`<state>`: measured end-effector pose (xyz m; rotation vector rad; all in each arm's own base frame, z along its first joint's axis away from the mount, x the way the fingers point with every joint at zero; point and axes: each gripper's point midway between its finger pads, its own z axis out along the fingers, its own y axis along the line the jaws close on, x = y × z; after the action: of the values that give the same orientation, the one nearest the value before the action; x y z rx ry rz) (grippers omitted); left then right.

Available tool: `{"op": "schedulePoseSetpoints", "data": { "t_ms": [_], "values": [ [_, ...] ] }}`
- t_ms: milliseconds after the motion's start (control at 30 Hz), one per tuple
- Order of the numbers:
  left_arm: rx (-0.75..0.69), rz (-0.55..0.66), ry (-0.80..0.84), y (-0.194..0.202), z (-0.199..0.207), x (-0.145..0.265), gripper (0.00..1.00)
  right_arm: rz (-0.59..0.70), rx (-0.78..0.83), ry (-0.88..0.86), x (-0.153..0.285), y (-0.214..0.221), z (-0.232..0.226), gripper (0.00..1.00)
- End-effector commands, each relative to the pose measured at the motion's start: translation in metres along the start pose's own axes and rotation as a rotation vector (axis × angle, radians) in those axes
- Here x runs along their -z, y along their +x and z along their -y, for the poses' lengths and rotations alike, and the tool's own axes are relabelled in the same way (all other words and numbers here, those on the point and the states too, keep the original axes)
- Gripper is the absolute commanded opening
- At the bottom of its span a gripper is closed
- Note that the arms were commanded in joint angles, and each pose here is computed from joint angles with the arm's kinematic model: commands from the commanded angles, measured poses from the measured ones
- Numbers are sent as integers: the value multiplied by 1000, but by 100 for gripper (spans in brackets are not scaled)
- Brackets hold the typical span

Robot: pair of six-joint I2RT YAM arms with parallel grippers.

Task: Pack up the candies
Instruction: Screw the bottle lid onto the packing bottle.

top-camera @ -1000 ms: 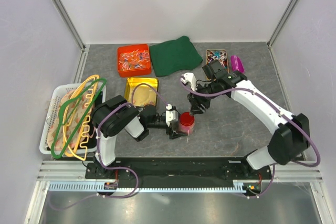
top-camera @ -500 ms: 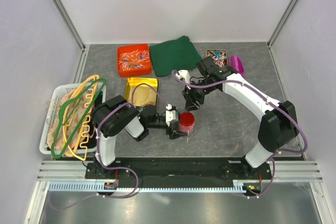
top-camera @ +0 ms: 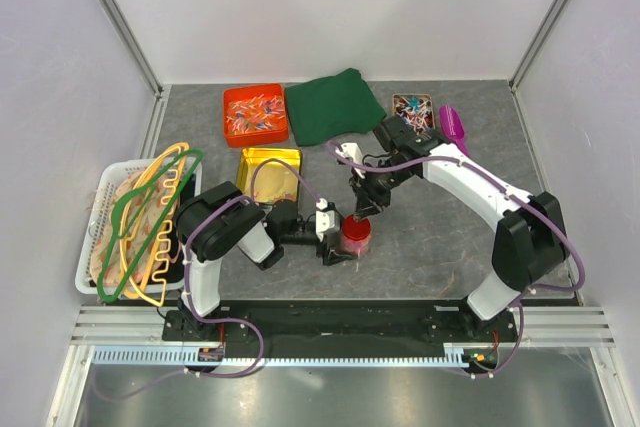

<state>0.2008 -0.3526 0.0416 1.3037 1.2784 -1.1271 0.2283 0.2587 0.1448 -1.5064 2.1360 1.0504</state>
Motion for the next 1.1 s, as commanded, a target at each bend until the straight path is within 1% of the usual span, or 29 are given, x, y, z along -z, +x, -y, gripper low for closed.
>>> {"op": "schedulePoseSetpoints", "data": {
  "t_ms": [0,167,200,233,400,867,967,1067],
  "values": [
    [-96,52,-36,-14,-11,0,81,-37,6,-7,1,19,-10,30],
    [-97,54,-38,-15,-11,0,81,-37,9,12,8,25,-18,22],
    [-93,52,-36,-14,-10,0,81,-36,11,14,9,25,-19,20],
    [-94,53,-38,-15,-11,0,81,-35,11,17,10,25,-20,14],
    [-93,51,-42,-15,-12,0,81,-70,-3,20,10,39,-23,13],
    [-94,51,-42,-15,-12,0,81,-81,-29,-78,18,51,-56,16],
    [-93,50,-42,-14,-12,0,81,-68,5,1,27,42,-48,18],
    [-91,48,-41,-14,-12,-1,81,-37,48,95,36,27,-34,28]
  ]
}}
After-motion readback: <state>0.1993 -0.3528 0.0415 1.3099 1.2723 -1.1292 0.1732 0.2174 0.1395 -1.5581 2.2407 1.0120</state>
